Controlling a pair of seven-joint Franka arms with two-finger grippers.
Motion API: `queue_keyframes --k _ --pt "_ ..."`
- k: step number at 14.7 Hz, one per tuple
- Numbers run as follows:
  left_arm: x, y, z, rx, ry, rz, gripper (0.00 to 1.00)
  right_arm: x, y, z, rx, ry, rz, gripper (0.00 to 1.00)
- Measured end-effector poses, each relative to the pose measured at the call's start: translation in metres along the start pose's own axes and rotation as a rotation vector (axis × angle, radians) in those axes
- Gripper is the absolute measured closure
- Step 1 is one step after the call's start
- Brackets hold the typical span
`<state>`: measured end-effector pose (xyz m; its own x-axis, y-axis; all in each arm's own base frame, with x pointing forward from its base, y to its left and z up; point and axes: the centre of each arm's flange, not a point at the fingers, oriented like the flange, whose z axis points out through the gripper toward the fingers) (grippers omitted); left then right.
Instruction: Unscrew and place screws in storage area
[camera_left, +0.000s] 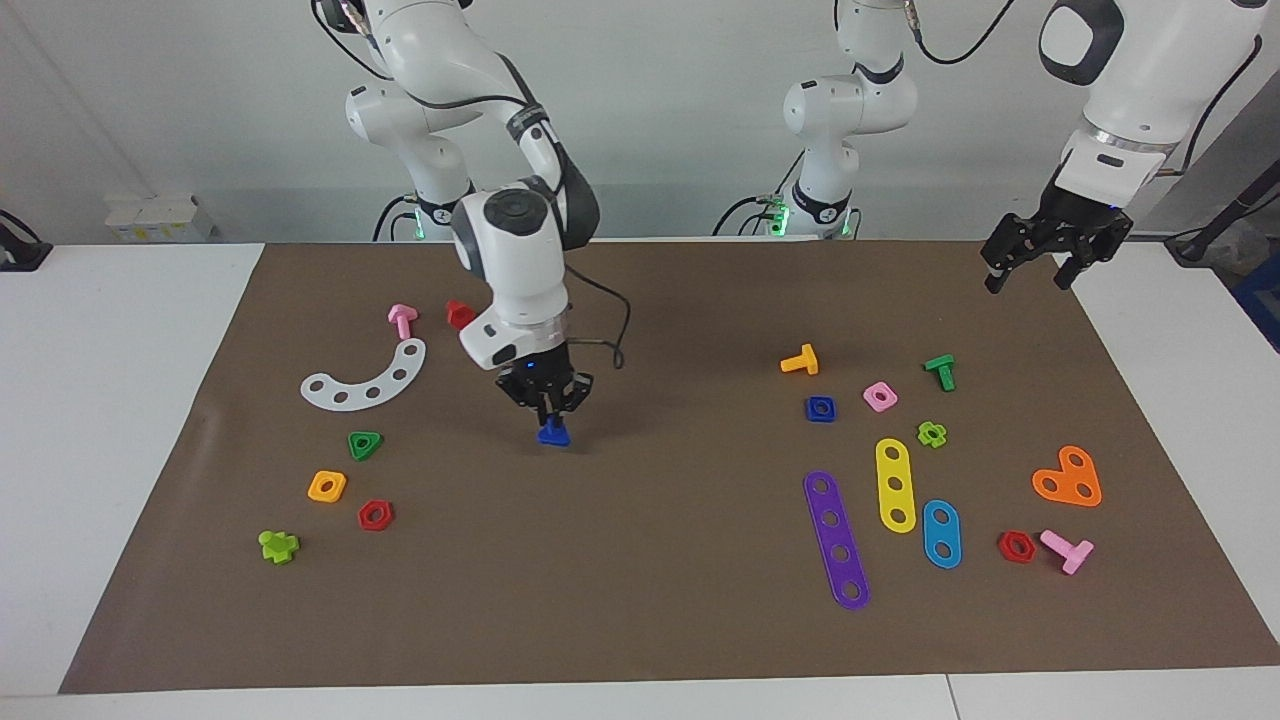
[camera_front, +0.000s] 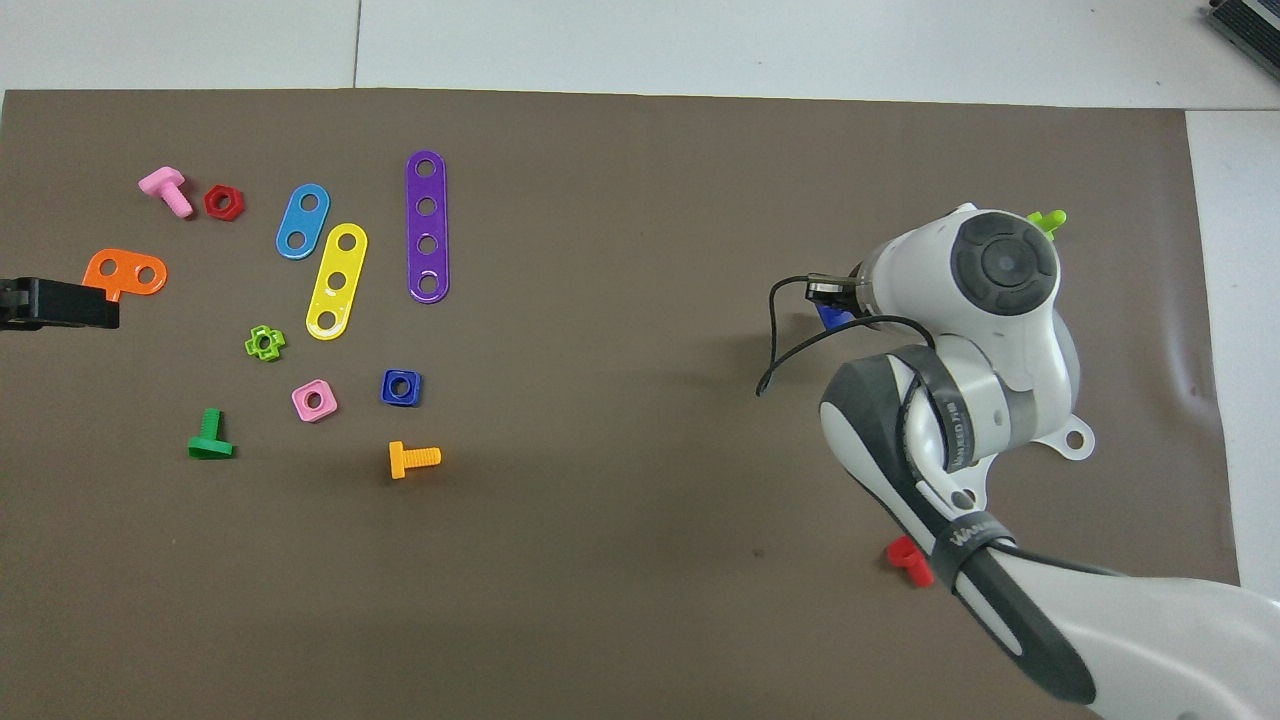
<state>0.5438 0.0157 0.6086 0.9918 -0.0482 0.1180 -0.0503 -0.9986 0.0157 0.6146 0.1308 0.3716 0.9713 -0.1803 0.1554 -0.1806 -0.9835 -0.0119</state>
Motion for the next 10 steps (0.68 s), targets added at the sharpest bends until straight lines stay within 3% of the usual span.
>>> queue_keyframes --k 6,10 --pt "-0.004 -0.004 0.004 0.029 -0.040 0.007 0.00 0.016 0.071 0.021 -0.001 -0.043 -0.015 0.81" --pt "-0.005 -0.004 0.005 0.039 -0.047 0.009 0.00 0.016 0.088 0.031 -0.010 -0.065 0.003 0.81"
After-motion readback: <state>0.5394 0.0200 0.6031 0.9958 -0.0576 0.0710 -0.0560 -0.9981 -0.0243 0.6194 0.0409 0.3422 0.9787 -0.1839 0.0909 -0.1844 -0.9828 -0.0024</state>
